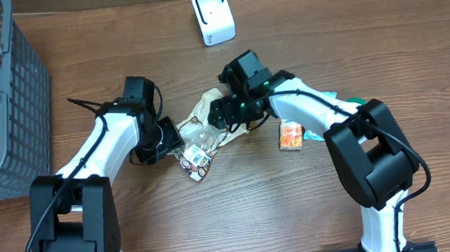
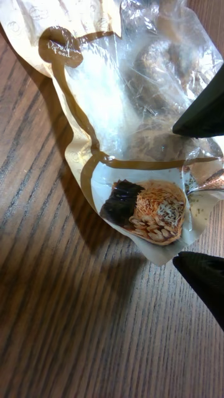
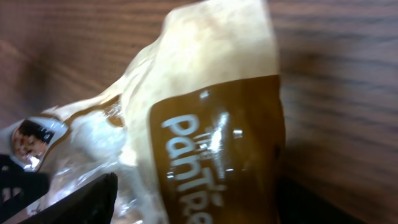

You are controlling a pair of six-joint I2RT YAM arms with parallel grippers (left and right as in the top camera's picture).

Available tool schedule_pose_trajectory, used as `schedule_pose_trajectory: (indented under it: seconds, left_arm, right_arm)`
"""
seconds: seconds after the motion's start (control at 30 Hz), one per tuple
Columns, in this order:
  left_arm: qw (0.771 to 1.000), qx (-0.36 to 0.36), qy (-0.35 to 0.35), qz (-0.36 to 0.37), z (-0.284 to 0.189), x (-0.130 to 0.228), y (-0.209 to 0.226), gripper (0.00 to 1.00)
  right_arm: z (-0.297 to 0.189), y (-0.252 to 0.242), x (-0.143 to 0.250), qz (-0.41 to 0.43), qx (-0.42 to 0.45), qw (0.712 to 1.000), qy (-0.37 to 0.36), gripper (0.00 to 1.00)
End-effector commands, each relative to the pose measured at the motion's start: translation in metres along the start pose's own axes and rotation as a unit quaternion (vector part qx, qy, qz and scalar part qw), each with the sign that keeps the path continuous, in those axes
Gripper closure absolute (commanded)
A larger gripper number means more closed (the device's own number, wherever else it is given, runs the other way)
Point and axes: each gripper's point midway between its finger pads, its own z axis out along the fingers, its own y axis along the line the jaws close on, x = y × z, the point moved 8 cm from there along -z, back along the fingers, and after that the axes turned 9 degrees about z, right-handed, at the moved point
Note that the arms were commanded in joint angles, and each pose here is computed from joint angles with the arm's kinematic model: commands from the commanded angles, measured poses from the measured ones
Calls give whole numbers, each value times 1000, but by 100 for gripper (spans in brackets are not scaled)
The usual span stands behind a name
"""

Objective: Scan the item barcode

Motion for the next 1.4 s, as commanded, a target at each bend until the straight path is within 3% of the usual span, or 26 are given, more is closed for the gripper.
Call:
schedule_pose_trajectory:
  seconds: [0.0, 0.1, 0.3, 0.4, 0.47, 0.63, 0.7, 0.93, 0.97, 1.03, 1.07, 1.13, 1.37]
  left_arm:
    - [999, -39, 10, 11, 12, 3, 8, 49]
    - [999, -39, 10, 13, 12, 3, 8, 49]
    - [998, -63, 2, 23, 12, 1, 13, 48]
    - [996, -83, -7, 25, 11, 0, 16, 41]
    - [995, -94, -14, 26, 11, -2, 18, 41]
    - [995, -95, -25, 27, 11, -6, 17, 42]
    - [995, -85, -31, 50, 5, -10, 14, 40]
    - [981, -101, -155, 62, -74, -56, 7, 31]
    - [976, -113, -176, 54, -86, -63, 10, 27]
    - [971, -129, -195, 45, -94, -70, 15, 2]
    - [970, -136, -198, 42, -95, -71, 18, 0]
    - [965, -170, -191, 58, -95, -69, 25, 0]
    - [965, -170, -192, 58, -95, -69, 24, 0]
  right_arm:
    - [16, 17, 25, -21, -23, 999, 45, 22]
    - [18, 30, 38, -23, -61, 994, 85, 40]
    - [5, 31, 28, -12, -98, 991, 88, 58]
    - [-8, 25, 20, -3, -99, 992, 75, 63]
    - [-16, 23, 15, 1, -106, 992, 66, 75]
    - [-20, 20, 18, 15, -113, 990, 82, 80]
    - [-20, 19, 20, 18, -110, 990, 87, 96]
    - [-20, 19, 19, 12, -112, 990, 84, 96]
    - [-20, 19, 19, 12, -112, 990, 84, 96]
    - [-20, 19, 19, 12, -112, 990, 84, 96]
    - [-20, 19, 19, 12, -112, 990, 84, 96]
    - [-20, 19, 20, 14, -110, 990, 87, 96]
    - [-22, 20, 18, 12, -113, 990, 83, 96]
